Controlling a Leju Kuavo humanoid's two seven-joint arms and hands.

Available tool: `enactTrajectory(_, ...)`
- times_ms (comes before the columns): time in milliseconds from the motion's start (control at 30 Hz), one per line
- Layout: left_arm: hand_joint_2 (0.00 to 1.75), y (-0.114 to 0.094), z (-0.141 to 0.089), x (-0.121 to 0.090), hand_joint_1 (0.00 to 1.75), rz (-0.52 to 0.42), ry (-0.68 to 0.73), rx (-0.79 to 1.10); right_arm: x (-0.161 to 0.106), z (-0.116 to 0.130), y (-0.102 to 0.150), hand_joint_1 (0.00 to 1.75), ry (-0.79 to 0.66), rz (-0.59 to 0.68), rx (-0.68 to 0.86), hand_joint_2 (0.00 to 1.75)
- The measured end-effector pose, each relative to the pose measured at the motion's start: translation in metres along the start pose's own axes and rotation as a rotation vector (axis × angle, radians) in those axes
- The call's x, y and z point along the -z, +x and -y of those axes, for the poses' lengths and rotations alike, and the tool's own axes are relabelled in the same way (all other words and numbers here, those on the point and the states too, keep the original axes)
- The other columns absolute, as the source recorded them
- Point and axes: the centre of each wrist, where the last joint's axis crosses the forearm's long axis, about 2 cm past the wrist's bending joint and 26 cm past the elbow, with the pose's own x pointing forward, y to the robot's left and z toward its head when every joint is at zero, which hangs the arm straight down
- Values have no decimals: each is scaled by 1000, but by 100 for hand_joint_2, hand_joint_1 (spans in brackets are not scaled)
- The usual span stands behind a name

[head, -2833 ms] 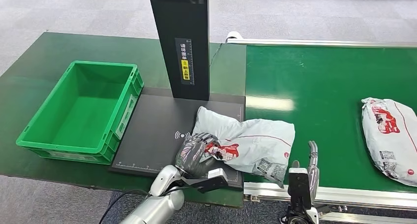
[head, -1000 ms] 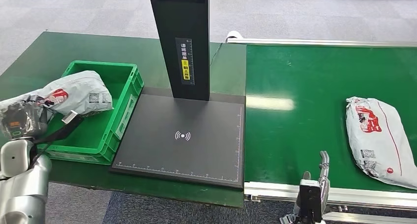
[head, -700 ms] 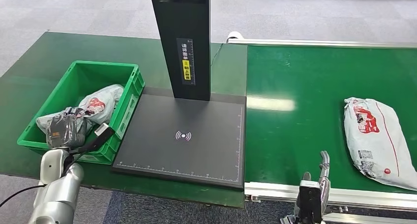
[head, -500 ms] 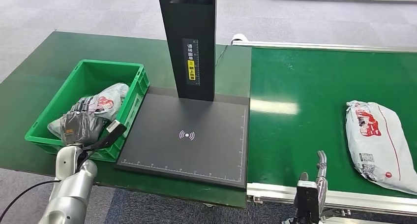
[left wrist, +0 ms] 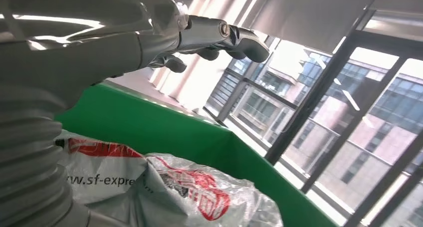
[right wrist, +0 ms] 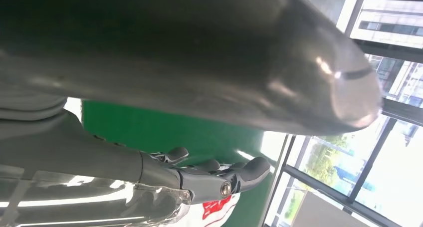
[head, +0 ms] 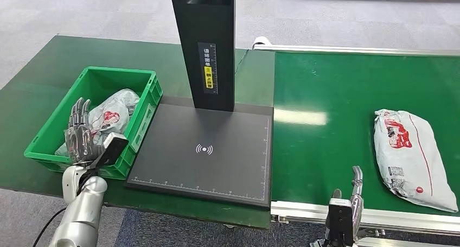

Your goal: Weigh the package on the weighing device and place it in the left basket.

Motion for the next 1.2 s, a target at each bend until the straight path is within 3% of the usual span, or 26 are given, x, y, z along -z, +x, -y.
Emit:
enactTrajectory(167,175,9,-18,-14,0,15,-1,-175,3,0,0,0,-28,6,1,0)
enactTrajectory(467,175,42,-35,-33,0,155,-41,-542,10,-5,2,0,-31,12,10,0)
enactTrajectory(600,175,63,-37,-44,0,221,-63,-749,11,-9,3,0,-14,16,13,175)
enactTrajectory(867,175,115,-13,-65,0,251,-135,-984,18,-22,9,0,52,29,44,175)
enactTrajectory(1200,175,144,44,-103,0,53,-252,-1189,23,-45,15,0,158,68,209,175)
